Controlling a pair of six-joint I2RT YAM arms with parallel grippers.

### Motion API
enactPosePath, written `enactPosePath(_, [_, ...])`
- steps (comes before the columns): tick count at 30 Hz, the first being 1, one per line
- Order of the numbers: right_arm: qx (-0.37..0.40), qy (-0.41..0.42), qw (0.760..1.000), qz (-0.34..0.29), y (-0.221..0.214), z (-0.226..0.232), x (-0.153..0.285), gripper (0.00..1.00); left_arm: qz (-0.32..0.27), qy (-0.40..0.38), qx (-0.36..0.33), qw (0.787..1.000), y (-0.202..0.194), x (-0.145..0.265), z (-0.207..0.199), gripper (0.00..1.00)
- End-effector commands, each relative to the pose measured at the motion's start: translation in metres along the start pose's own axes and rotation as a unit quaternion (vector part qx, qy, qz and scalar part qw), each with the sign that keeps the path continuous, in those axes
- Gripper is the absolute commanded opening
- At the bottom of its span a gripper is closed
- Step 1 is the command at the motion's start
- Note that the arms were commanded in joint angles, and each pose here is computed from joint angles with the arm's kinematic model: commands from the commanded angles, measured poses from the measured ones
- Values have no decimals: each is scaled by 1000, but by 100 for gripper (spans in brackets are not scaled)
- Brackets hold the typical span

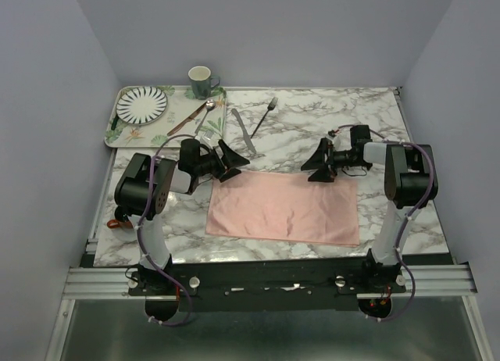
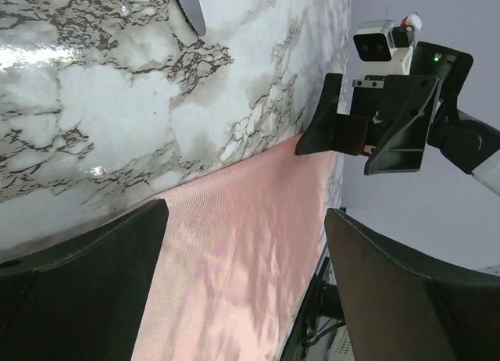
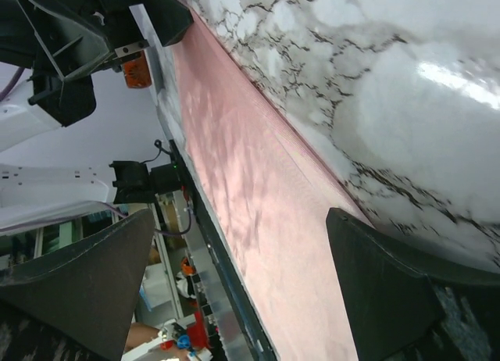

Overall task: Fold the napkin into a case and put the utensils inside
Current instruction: Smooth out the rectangle-folded napkin at the center of the board.

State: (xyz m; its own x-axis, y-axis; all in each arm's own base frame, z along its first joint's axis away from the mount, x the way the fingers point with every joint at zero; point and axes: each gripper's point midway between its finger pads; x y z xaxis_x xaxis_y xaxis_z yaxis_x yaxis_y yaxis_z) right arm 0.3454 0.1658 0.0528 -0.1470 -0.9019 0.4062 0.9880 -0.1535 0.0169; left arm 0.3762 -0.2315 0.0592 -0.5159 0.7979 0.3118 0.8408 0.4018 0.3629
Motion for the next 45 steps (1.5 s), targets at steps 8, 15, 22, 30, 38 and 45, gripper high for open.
enactPosePath(8, [-59,-40,997,-21,4,-44,60,100,-12,42,33,999,3,17,32,99])
enactPosePath(15, [-90,-67,993,-39,5,-61,88,100,-16,50,42,998,6,22,39,99])
enactPosePath(22, [-126,-98,985,-63,7,-80,110,100,-26,60,54,996,11,32,49,99])
enactPosePath(30, [-104,-114,984,-88,37,-77,111,100,-40,43,28,998,28,37,37,99])
enactPosePath(38, [-18,-141,988,-62,59,-47,86,100,-40,88,-68,993,45,68,-2,99])
enactPosePath(45, [60,-186,979,-59,58,-24,102,99,-9,229,-112,967,23,129,-4,95])
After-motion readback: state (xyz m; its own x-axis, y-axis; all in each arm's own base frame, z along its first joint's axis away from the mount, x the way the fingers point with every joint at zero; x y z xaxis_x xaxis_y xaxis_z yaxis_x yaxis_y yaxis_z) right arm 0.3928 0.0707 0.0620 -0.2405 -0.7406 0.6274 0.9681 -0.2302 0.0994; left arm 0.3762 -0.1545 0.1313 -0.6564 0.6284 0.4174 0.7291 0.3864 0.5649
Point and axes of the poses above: each gripper's point midway between its finger pads, its own x axis back along the fingers, its own z axis along the line the jaws close on, y = z × x, and after that the axes turned 7 degrees about -x, right-handed
